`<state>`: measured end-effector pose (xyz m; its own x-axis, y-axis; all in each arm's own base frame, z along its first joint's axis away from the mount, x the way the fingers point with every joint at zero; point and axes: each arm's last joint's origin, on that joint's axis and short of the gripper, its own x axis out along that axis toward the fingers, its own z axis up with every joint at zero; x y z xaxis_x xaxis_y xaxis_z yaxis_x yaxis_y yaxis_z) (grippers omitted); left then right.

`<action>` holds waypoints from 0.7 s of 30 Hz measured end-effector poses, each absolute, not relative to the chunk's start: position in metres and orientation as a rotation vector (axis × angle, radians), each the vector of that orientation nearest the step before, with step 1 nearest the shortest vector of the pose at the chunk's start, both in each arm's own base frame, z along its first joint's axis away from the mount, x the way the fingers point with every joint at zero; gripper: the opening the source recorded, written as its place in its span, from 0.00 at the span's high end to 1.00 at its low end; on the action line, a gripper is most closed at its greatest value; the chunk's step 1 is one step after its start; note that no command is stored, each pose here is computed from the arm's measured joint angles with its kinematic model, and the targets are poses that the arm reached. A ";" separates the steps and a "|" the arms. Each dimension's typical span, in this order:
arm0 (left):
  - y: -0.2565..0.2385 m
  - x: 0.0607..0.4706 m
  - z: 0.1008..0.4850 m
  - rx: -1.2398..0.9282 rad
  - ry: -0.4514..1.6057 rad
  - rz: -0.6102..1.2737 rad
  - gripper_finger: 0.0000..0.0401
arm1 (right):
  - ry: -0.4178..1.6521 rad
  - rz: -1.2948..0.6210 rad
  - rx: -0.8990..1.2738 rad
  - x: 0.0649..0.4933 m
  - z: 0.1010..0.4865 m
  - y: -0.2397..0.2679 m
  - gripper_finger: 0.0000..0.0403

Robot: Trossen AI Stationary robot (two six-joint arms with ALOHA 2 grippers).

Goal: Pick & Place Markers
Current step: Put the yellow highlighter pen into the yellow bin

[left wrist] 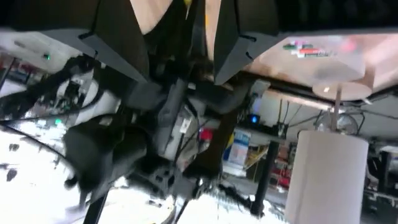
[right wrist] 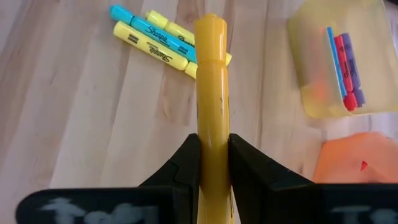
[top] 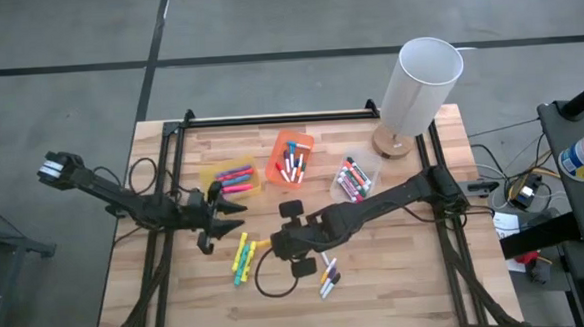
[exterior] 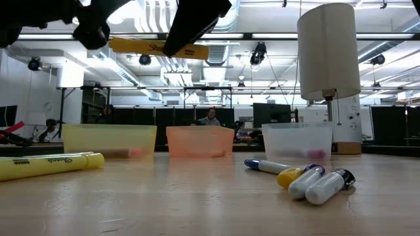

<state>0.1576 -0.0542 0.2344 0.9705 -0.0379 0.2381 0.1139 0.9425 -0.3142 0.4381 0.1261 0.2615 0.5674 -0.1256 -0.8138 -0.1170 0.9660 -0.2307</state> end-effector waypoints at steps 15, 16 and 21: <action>-0.052 0.157 0.238 -0.145 -0.231 -0.001 0.57 | 0.887 -0.151 -0.275 0.442 0.287 0.120 0.86; -0.052 0.157 0.238 -0.143 -0.225 -0.001 0.57 | 0.873 -0.174 -0.289 0.443 0.291 0.119 0.86; -0.052 0.158 0.235 -0.151 -0.202 -0.003 0.57 | 0.837 -0.230 -0.298 0.445 0.306 0.111 0.86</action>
<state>0.1577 -0.0525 0.2355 0.9797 0.0121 0.2002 0.0183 0.9886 -0.1496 0.4447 0.1112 0.3064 0.6488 -0.3154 -0.6925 0.0825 0.9339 -0.3480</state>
